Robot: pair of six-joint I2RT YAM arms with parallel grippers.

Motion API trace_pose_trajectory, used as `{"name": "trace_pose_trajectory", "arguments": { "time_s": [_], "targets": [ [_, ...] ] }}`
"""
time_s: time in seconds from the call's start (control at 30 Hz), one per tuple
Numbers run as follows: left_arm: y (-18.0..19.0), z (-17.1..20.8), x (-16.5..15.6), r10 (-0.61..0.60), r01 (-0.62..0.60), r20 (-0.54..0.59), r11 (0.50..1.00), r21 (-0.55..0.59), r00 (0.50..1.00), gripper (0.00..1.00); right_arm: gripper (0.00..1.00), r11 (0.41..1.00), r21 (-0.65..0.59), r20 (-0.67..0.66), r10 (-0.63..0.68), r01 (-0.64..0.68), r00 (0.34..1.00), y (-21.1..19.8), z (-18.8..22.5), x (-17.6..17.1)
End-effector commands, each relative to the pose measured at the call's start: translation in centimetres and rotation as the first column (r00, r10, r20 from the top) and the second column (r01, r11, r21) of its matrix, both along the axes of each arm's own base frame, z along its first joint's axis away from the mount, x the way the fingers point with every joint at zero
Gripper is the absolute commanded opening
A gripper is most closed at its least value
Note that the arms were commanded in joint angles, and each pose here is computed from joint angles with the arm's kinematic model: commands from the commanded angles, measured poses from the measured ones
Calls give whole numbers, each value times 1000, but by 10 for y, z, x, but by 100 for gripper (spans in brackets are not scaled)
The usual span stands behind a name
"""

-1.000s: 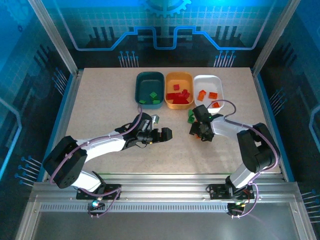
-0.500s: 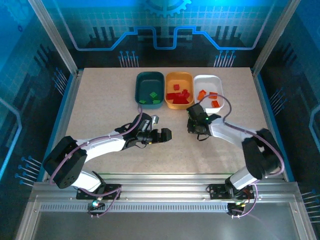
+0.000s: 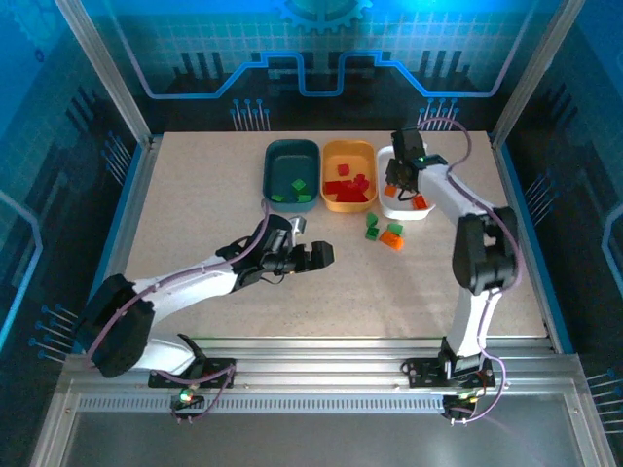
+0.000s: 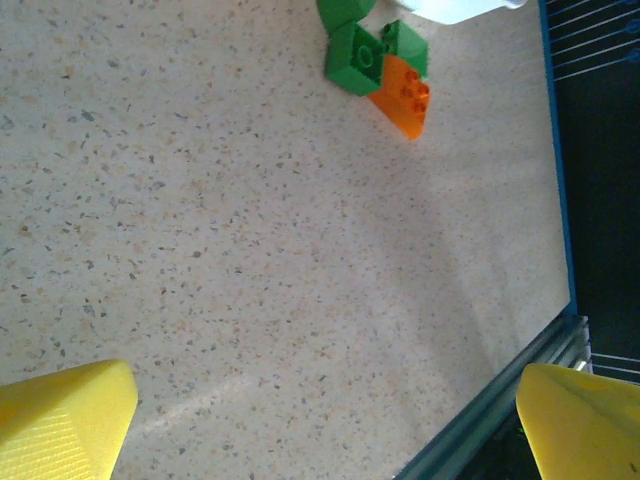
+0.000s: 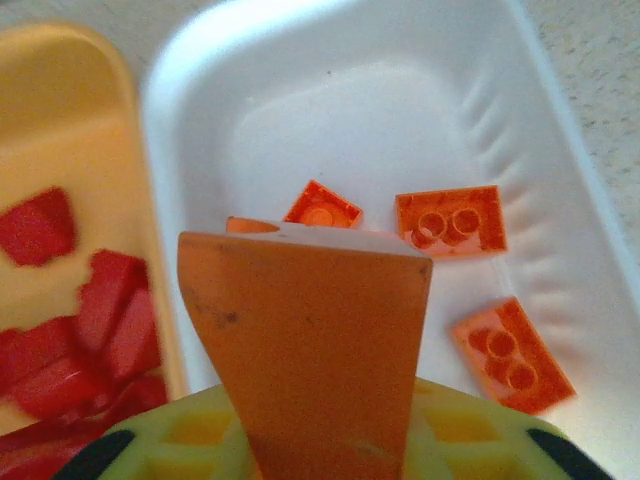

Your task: Sort the legos into containers by color

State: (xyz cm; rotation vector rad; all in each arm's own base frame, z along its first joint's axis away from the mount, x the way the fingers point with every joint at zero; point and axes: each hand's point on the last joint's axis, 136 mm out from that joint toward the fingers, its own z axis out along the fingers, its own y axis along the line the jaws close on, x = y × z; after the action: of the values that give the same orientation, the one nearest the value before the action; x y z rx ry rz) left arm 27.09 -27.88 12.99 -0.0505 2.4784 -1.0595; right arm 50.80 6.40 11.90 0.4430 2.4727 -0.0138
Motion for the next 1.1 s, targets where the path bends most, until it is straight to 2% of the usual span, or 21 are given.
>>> {"name": "trace_pose_trajectory", "arguments": {
  "time_s": [0.0, 0.03, 0.17, 0.33, 0.43, 0.53, 0.6, 0.7, 0.9, 1.07],
  "targets": [
    [5, 17, -9, -2, 2, 14, 1000, -30, 1000, 99, 46, 997, 70, -93, -11, 17, 996, -9, -11, 8],
    [6, 17, -11, -7, 8, 14, 1000, -28, 1000, 99, 56, 996, 84, -104, -22, 30, 994, -11, -11, 12],
    [12, 16, -16, -15, 15, 26, 1000, 0, 1000, 99, 64, 996, 89, -67, -15, 21, 998, -13, 10, 8],
    [6, 13, -3, 5, -4, 66, 1000, -28, 998, 99, 68, 998, 48, 23, 26, -28, 999, -3, 36, -53],
    [-10, 13, 8, -10, 14, 63, 998, -65, 998, 99, 70, 997, 17, -23, 81, -81, 996, 9, 11, -105],
    [-24, 13, 14, -40, 45, 50, 994, -97, 998, 99, 72, 983, -1, -84, 184, -184, 979, 25, -12, -139],
    [-28, 13, 16, -50, 54, 42, 993, -105, 998, 99, 74, 958, 63, -132, 285, -279, 949, 41, -32, -153],
    [-28, 8, 16, -44, 48, 36, 993, -105, 998, 99, 74, 930, 114, -125, 362, -349, 924, 56, -51, -151],
    [-19, 2, 6, -26, 27, 15, 993, -111, 1000, 99, 74, 934, 62, -181, 357, -351, 917, 53, -73, -134],
    [-6, 1, -2, -12, 14, 26, 997, -75, 1000, 99, 74, 944, 47, -232, 328, -326, 916, 47, -89, -142]
  ]
}}
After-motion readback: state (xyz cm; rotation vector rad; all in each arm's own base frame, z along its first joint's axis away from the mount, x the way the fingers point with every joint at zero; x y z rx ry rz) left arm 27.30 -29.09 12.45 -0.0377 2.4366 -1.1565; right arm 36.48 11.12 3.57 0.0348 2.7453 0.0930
